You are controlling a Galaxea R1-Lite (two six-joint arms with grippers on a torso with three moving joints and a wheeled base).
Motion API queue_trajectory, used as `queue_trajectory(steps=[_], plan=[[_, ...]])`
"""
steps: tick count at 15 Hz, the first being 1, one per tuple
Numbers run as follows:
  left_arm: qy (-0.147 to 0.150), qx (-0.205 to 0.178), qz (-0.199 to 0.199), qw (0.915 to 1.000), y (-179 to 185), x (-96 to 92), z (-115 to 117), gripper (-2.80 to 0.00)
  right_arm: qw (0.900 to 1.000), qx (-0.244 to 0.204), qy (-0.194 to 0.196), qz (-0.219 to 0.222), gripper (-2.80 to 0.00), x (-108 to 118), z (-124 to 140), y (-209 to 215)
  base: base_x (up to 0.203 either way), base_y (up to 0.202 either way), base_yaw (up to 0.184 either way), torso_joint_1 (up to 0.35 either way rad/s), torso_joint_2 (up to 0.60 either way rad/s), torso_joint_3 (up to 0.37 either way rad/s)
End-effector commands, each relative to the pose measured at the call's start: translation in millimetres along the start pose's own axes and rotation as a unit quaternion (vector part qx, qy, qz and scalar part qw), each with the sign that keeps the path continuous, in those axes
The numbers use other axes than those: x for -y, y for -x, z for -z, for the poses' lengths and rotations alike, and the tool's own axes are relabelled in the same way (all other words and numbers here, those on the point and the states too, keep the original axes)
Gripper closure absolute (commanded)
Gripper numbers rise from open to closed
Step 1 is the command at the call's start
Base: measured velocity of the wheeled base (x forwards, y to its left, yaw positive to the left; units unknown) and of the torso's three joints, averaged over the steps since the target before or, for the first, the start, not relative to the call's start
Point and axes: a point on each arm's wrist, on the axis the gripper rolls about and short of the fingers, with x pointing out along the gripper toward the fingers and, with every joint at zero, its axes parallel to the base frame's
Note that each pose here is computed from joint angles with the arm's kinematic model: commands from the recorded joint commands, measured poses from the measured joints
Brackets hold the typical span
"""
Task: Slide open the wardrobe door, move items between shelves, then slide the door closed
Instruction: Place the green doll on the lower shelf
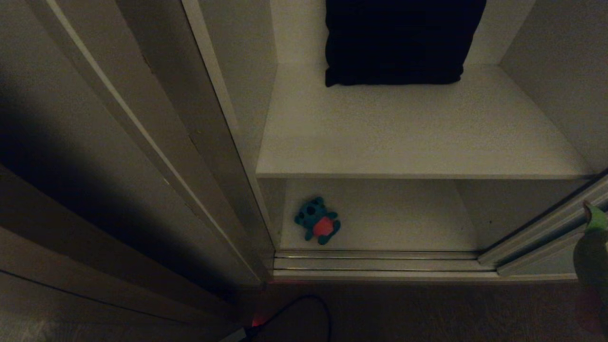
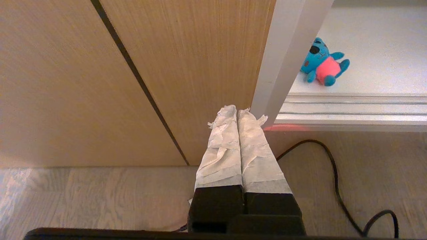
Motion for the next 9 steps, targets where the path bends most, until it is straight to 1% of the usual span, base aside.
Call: queue_trajectory(steps=[1,9], plan=[[0.0,0.001,0.0,1.0,0.1,0.0,0.1,0.0,1.0,-0.006,-0.001,-0.001,0.0,-0.2,2.7,-0.8,0.0,0.0,0.0,0.0,0.0,0.0],[0.0,0.001,0.0,1.0,0.1,0.0,0.1,0.0,1.0,-0.005,-0.004,-0.002,0.0,-0.2,2.5,-0.8,0.0,0.0,0.0,0.0,0.0,0.0]])
